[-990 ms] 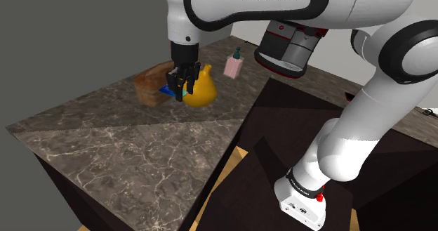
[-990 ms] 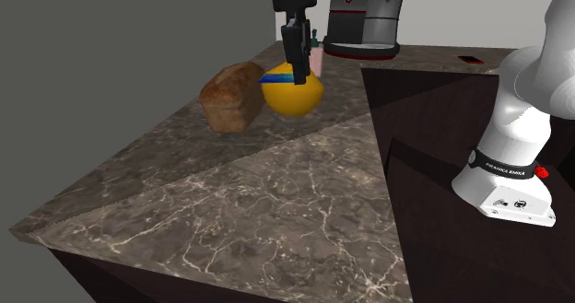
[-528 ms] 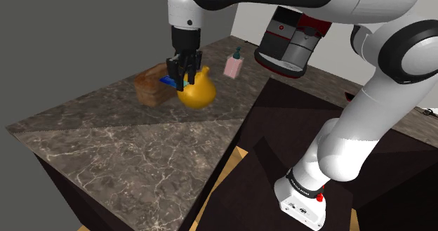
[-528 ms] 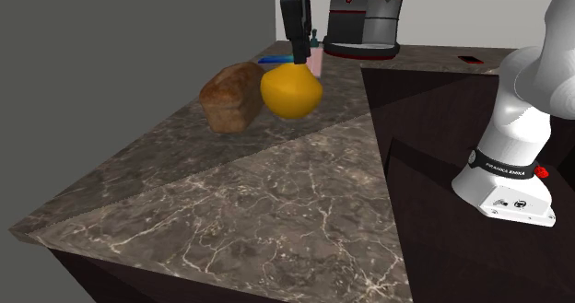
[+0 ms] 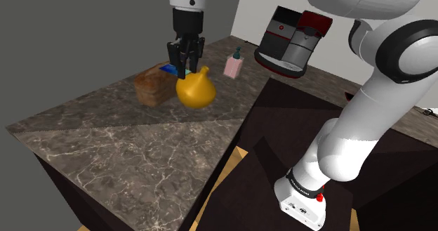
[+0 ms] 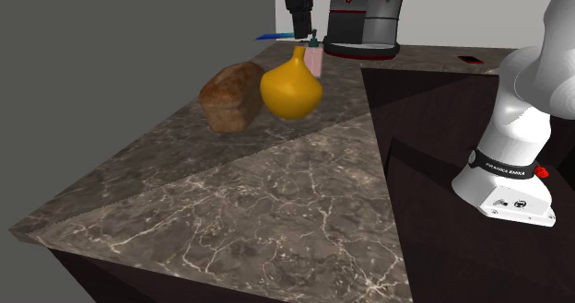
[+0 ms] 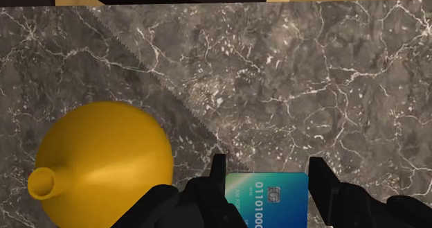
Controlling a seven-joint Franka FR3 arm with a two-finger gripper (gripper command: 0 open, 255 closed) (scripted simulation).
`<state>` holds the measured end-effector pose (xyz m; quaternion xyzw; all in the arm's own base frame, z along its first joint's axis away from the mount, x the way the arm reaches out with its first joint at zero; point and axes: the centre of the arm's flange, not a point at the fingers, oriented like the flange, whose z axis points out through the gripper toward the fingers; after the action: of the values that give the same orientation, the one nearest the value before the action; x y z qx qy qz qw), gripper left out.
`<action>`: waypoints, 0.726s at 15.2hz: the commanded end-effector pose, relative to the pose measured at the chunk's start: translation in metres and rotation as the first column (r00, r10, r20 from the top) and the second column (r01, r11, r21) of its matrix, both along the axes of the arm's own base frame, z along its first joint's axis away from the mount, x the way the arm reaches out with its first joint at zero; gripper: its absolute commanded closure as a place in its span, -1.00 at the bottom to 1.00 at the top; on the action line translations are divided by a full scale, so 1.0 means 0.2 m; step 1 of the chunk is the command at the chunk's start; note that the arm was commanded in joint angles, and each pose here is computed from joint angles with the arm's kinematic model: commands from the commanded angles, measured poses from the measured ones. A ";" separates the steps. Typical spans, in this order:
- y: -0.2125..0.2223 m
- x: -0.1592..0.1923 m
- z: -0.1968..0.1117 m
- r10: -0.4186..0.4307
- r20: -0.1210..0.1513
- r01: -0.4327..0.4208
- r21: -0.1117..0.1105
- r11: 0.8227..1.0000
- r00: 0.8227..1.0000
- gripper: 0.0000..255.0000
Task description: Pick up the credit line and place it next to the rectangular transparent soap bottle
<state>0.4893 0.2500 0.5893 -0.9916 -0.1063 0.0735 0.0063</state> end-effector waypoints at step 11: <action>-0.65 0.06 0.04 0.000 0.000 0.000 0.000 1.000 1.000 1.00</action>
<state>0.5013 0.1363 0.5972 -0.9917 -0.1055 0.0736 0.0060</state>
